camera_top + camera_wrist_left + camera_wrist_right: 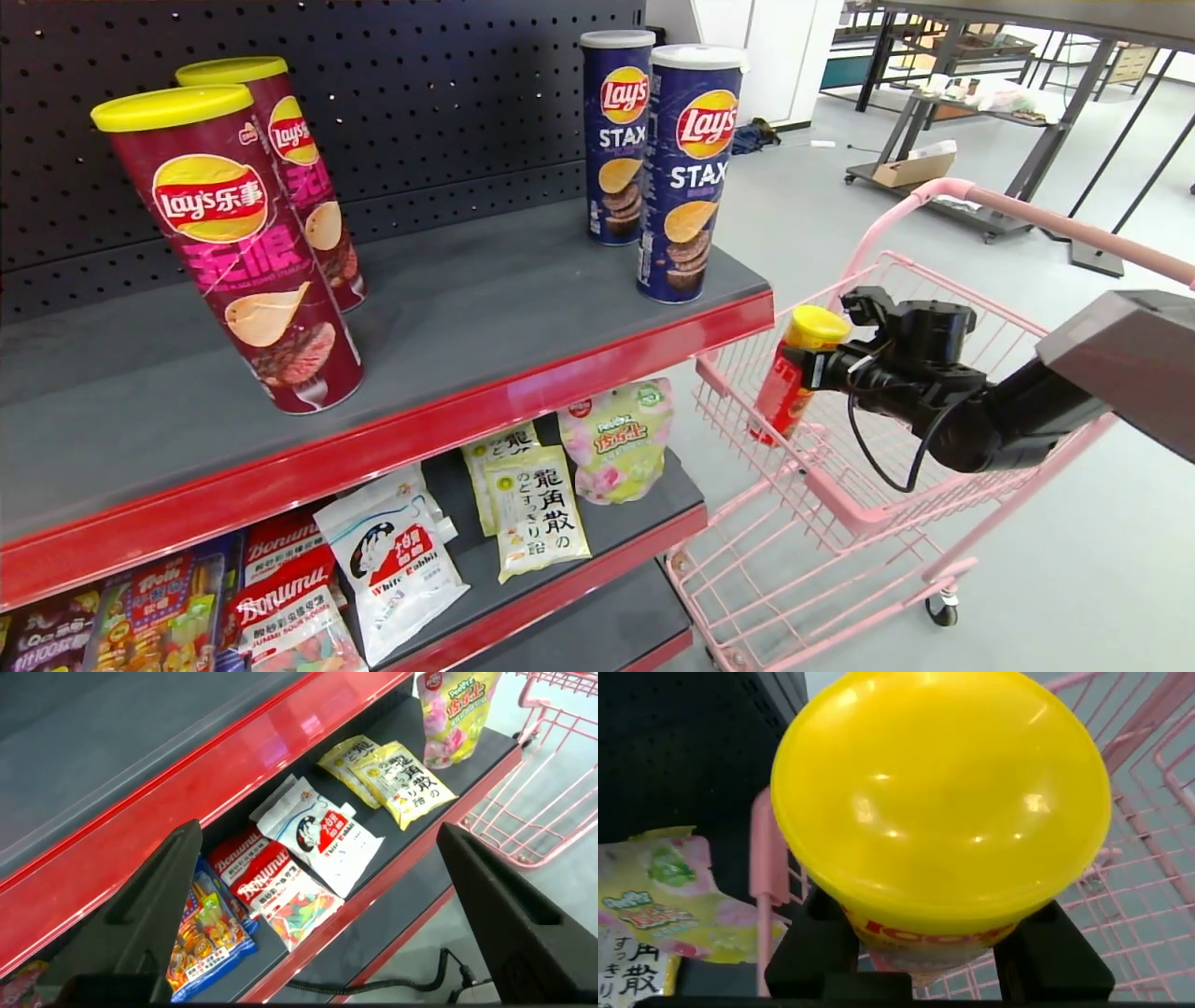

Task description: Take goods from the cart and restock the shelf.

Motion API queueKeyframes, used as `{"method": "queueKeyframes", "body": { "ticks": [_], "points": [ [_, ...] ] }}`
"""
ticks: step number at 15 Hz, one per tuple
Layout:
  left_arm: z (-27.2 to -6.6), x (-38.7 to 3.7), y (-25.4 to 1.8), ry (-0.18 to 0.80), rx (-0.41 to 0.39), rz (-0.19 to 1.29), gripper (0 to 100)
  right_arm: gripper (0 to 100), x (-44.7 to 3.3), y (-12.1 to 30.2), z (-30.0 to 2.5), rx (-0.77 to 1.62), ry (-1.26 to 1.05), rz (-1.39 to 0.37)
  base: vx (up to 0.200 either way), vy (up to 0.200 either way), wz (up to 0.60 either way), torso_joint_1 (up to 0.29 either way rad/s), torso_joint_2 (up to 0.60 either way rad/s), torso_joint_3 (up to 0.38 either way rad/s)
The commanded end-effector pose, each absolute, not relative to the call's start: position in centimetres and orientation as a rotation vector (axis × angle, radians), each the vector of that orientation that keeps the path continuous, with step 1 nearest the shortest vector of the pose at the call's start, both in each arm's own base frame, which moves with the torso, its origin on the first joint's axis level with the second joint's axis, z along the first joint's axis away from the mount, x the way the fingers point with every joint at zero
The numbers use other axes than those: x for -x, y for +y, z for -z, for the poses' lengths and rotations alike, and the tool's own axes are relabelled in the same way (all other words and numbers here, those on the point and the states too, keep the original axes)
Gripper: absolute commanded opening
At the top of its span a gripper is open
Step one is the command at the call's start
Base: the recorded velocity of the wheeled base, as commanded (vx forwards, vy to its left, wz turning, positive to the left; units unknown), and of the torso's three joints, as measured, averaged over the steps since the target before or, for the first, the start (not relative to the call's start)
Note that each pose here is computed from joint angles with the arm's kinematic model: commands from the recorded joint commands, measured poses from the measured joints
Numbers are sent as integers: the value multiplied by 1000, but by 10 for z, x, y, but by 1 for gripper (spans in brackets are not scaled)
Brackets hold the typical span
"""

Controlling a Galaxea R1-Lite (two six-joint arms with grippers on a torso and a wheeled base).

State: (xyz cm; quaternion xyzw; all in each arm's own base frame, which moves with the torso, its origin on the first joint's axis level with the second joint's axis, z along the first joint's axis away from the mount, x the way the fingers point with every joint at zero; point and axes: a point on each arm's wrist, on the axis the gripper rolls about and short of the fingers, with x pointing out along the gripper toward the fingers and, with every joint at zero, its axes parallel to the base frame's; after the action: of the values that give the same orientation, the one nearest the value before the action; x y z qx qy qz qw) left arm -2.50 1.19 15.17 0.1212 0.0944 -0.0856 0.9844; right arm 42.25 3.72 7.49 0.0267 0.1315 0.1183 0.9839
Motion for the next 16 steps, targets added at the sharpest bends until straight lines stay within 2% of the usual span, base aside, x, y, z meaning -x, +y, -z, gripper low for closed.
{"method": "queueKeyframes", "body": {
  "ticks": [1,2,3,4,5,6,9,10,12,14,16],
  "points": [
    [-150,26,12,188,-243,172,100,0,-384,35,-162,-41,156,-244,0,0,0,0,0,0],
    [-150,26,12,184,-242,174,100,0,-368,34,-188,-23,118,-246,0,0,0,0,0,0],
    [-149,26,12,185,-241,173,100,0,-357,33,-198,-8,108,-247,0,0,0,0,0,0],
    [-148,27,13,179,-239,171,100,0,-327,30,-220,28,104,-247,0,0,0,0,0,0],
    [-147,28,13,177,-239,170,100,0,-308,29,-225,36,121,-243,0,0,0,0,0,0],
    [-146,29,13,170,-239,171,100,0,-265,25,-232,44,152,-195,0,0,0,0,0,0],
    [-137,34,15,146,-231,170,100,0,-164,15,-230,81,154,-3,0,0,0,0,0,0],
    [-135,35,15,141,-230,168,100,0,-147,14,-228,80,152,-14,0,0,0,0,0,0],
    [-133,36,16,140,-255,151,100,0,-69,5,-199,87,198,-38,0,0,0,0,0,0],
    [-138,33,15,152,-272,143,100,0,-34,1,-184,114,244,-28,0,0,0,0,0,0],
    [-143,31,14,163,-273,141,100,0,-22,0,-177,118,250,-14,0,0,0,0,0,0]
  ]
}}
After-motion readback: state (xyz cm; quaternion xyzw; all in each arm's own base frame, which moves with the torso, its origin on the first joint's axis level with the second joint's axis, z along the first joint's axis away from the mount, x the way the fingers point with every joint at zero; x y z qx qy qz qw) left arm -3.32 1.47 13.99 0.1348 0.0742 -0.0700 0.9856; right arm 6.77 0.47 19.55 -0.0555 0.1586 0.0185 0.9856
